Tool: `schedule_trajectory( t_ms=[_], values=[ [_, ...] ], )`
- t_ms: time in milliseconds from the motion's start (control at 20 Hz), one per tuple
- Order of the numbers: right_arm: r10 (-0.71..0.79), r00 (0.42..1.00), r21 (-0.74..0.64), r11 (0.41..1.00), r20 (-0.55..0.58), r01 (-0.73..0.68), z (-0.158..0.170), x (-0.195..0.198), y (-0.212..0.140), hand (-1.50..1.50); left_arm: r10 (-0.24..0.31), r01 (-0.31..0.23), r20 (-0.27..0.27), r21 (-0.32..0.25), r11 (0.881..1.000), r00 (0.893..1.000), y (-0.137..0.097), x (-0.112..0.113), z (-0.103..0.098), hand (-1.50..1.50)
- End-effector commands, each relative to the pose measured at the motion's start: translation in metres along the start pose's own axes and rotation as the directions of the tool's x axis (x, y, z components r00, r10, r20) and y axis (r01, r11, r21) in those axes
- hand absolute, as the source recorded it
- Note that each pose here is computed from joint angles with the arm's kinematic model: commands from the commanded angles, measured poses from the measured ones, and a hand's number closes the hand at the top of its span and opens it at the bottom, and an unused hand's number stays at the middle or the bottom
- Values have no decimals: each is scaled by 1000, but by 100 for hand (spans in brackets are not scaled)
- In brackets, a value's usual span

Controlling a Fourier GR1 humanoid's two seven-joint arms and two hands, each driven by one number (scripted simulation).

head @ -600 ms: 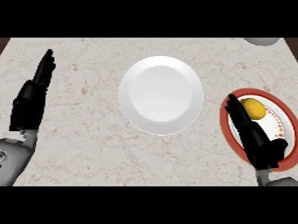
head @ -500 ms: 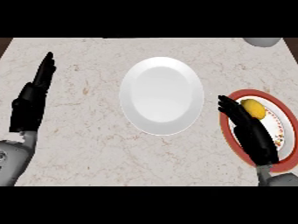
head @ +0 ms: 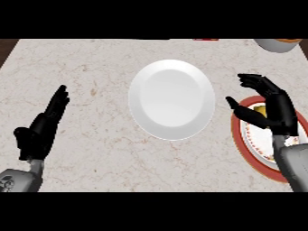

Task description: Pick the lemon from the plate and place it in the plate

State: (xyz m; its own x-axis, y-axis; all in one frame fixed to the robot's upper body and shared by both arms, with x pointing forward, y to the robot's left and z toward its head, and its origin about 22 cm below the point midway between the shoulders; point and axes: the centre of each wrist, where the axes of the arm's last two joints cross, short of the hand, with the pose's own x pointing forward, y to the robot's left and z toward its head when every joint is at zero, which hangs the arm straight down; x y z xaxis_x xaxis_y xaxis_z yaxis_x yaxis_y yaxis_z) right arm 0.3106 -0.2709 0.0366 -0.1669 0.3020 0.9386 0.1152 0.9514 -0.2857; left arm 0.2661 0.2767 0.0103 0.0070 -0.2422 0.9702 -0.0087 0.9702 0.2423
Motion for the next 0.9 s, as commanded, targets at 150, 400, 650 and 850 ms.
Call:
schedule_trajectory(
  t_ms=[150, 400, 650, 850],
  values=[
    [50, 988, -51, 998, 146, -43, 31, -58, 25, -150, 65, -65, -28, -21, 998, 998, 13, -33, 9, 0],
    [205, 972, -183, 966, 117, -182, 49, -45, -17, -150, 51, -51, -28, -13, 999, 998, 19, -42, 30, 0],
    [367, 930, -137, 921, 0, -364, 46, -7, -52, -150, 48, -48, -43, 3, 999, 998, 21, -38, 16, 0],
    [532, 840, 7, 845, -108, -535, 35, 6, -74, -150, 43, -43, -47, 2, 999, 998, 25, -33, 8, 0]
  ],
)
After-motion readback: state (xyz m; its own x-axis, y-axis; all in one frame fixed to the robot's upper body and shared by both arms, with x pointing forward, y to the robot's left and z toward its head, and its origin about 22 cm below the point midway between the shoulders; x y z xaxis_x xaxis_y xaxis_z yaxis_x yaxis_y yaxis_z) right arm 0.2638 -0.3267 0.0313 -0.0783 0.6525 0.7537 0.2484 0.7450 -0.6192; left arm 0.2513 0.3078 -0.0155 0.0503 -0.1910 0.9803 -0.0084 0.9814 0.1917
